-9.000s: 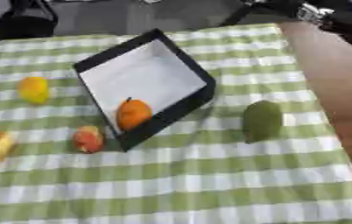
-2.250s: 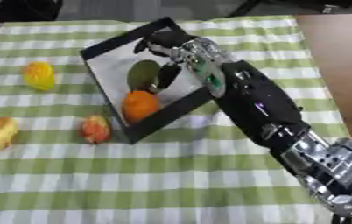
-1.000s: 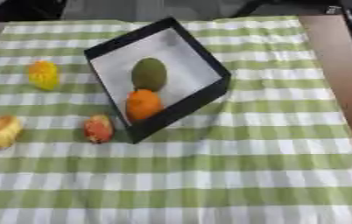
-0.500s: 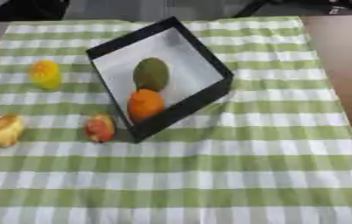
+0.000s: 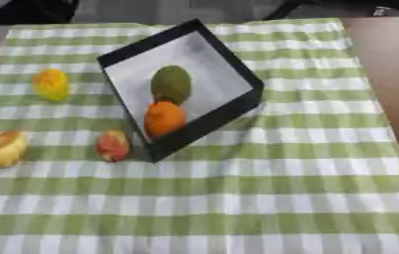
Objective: Pick up objects on the table and place them in the box.
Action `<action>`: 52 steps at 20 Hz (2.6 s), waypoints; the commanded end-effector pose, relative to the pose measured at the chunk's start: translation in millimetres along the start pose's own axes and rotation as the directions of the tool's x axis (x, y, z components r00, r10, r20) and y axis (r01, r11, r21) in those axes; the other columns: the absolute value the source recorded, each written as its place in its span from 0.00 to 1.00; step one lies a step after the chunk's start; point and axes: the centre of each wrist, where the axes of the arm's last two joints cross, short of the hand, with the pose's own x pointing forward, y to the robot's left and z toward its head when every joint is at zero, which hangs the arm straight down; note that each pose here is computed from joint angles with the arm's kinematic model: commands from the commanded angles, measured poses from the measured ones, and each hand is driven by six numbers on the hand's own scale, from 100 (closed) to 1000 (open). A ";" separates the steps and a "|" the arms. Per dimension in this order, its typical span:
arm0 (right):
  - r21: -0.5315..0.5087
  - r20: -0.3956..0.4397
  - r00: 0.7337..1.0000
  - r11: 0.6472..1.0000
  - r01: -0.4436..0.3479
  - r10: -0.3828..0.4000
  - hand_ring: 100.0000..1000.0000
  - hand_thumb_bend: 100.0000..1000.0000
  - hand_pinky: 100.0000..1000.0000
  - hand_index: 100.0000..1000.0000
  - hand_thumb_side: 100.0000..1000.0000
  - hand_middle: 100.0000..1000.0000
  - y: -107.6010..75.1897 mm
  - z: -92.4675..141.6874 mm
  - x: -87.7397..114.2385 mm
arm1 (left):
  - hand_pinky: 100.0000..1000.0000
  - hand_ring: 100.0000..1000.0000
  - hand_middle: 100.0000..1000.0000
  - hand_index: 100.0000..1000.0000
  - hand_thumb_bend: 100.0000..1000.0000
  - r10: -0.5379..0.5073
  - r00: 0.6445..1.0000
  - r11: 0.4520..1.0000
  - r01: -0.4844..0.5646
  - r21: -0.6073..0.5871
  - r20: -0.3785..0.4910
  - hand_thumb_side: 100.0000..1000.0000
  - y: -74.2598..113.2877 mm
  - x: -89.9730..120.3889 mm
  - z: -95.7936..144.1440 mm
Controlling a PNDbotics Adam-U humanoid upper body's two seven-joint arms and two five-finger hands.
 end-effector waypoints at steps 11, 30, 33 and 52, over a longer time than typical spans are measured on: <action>-0.044 -0.036 0.998 0.998 0.046 -0.047 0.73 0.11 0.87 0.78 0.30 0.69 2.5 6.4 -2.5 | 0.90 0.88 0.80 0.82 0.52 -0.033 0.997 0.998 0.028 -0.064 -0.077 0.00 -20.5 -13.3 -12.3; -0.047 -0.086 0.990 0.993 0.107 -0.111 0.72 0.11 0.87 0.77 0.30 0.67 15.4 10.1 -8.6 | 0.90 0.89 0.81 0.82 0.63 -0.029 0.994 0.987 0.011 -0.160 -0.109 0.12 -47.7 -16.0 -41.6; -0.049 -0.092 0.989 0.993 0.111 -0.115 0.72 0.11 0.87 0.77 0.30 0.67 16.4 10.7 -9.4 | 0.90 0.89 0.81 0.82 0.63 -0.078 0.987 0.986 0.055 -0.160 -0.139 0.11 -52.5 -17.2 -45.9; -0.075 -0.121 0.980 0.986 0.147 -0.155 0.71 0.11 0.87 0.76 0.31 0.66 22.0 13.7 -13.2 | 0.86 0.86 0.79 0.80 0.48 -0.102 0.973 0.975 0.056 -0.216 -0.205 0.00 -83.8 -34.4 -67.2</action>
